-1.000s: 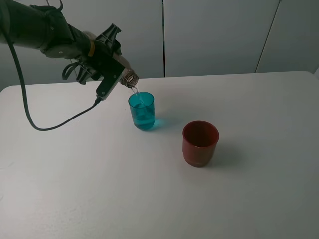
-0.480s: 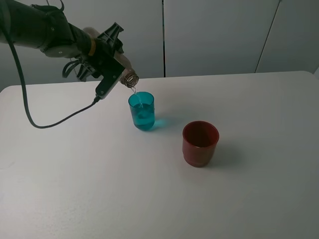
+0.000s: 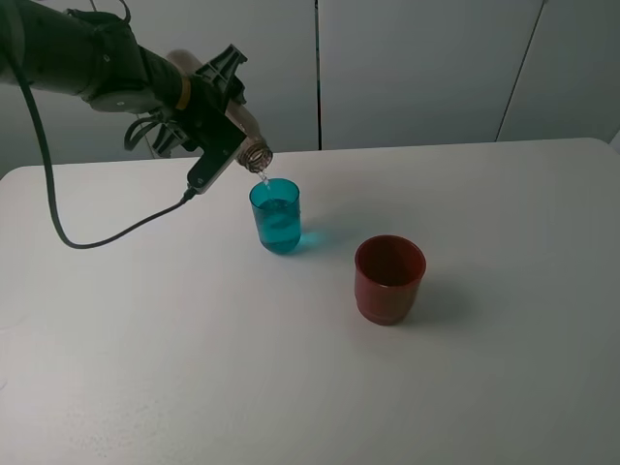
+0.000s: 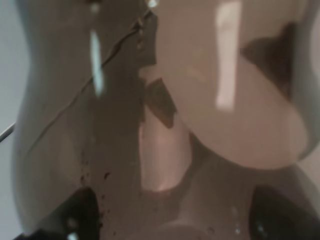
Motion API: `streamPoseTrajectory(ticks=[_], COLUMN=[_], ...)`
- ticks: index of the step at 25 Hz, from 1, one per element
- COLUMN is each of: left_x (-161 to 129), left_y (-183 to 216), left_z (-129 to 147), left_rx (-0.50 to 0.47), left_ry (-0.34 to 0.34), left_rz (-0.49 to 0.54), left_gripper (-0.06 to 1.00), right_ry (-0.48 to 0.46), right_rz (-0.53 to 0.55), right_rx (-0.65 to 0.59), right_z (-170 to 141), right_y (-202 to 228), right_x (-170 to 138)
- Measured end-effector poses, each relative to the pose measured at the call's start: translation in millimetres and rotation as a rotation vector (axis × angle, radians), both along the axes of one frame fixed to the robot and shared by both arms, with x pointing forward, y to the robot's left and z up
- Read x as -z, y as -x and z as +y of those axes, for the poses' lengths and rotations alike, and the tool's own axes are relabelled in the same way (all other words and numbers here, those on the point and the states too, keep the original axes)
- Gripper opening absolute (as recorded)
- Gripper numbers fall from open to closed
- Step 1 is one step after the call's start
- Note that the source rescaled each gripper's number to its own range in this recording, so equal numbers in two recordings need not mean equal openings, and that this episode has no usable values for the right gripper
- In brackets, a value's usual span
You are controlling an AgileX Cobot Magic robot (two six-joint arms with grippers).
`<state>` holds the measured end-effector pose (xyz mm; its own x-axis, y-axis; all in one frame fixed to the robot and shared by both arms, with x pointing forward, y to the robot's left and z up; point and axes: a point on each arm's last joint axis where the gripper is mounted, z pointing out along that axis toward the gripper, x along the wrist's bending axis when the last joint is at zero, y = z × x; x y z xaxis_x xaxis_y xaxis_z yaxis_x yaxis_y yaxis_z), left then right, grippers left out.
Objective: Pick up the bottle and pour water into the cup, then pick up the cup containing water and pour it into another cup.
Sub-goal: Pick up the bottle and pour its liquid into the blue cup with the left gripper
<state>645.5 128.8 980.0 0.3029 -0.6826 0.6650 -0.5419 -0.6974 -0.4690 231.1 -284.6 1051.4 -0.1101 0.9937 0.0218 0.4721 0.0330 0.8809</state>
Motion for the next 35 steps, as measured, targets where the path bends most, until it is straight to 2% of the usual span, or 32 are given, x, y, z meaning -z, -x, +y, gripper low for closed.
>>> streamPoseTrajectory(ticks=[18, 35], left_x=[-5.7, -6.5], left_y=[1.2, 2.9], left_z=[-10.1, -14.6], left_rx=[0.036, 0.087], left_ry=[-0.029, -0.104], left_rz=[-0.028, -0.060], left_gripper=[0.01, 0.01], right_ry=[0.000, 0.000], right_rz=[0.000, 0.000], right_rx=[0.000, 0.000], right_z=[0.0, 0.0], right_y=[0.0, 0.0], right_x=[0.0, 0.0])
